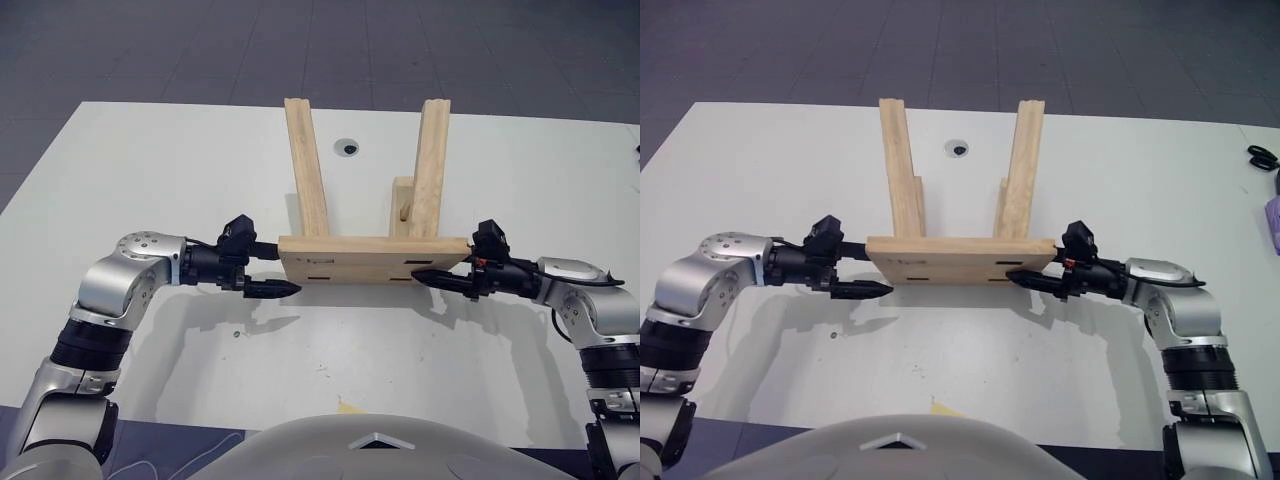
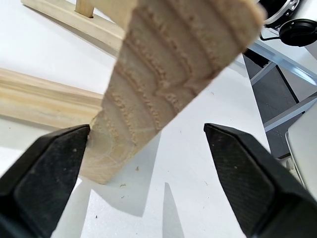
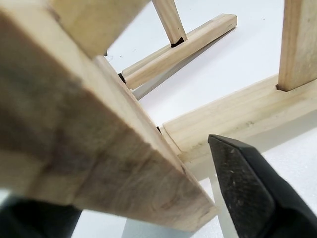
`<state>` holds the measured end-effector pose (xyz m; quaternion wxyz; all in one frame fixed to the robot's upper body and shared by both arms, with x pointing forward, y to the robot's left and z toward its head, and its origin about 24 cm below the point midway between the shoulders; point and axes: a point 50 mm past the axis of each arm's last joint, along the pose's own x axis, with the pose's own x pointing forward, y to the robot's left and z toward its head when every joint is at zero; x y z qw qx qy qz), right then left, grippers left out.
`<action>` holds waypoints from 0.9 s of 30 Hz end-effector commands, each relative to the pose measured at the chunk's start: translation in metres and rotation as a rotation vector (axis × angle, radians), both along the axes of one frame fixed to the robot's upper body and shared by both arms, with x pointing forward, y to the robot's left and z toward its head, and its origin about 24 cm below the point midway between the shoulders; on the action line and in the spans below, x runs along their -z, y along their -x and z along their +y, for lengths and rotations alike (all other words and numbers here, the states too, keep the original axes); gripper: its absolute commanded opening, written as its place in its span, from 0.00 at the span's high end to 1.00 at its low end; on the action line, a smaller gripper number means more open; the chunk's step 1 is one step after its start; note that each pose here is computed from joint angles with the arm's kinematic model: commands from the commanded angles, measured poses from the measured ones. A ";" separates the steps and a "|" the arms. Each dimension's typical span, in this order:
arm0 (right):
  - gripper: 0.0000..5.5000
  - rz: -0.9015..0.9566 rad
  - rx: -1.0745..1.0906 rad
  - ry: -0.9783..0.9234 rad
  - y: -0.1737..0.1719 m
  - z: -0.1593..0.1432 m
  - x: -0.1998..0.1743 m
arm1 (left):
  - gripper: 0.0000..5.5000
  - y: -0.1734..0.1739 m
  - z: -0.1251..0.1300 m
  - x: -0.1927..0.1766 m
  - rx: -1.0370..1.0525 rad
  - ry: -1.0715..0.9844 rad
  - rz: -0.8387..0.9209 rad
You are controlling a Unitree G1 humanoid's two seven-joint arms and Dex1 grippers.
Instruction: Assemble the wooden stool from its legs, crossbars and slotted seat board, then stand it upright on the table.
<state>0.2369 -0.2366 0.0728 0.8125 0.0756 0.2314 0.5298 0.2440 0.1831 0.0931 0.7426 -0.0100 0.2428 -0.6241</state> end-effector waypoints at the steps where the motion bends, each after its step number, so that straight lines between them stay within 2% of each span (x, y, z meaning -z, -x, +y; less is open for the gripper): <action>1: 0.44 0.012 -0.010 0.019 0.002 -0.002 0.001 | 0.38 0.002 -0.004 0.002 -0.005 -0.001 -0.010; 10: 0.47 0.029 -0.036 0.021 0.004 0.004 0.005 | 0.62 0.003 -0.010 -0.003 -0.022 0.055 -0.006; 15: 0.50 0.054 -0.060 -0.069 0.008 0.014 -0.003 | 0.63 0.000 -0.020 -0.022 -0.047 0.225 0.043; 19: 0.51 0.063 -0.060 -0.231 0.006 0.024 -0.028 | 0.63 0.004 -0.023 -0.035 -0.059 0.312 0.095; 22: 0.52 0.058 0.002 -0.468 -0.002 0.030 -0.062 | 0.63 0.008 -0.024 -0.049 -0.080 0.403 0.158; 27: 0.55 -0.013 0.126 -0.739 -0.015 0.035 -0.103 | 0.66 -0.009 -0.027 -0.085 -0.217 0.630 0.184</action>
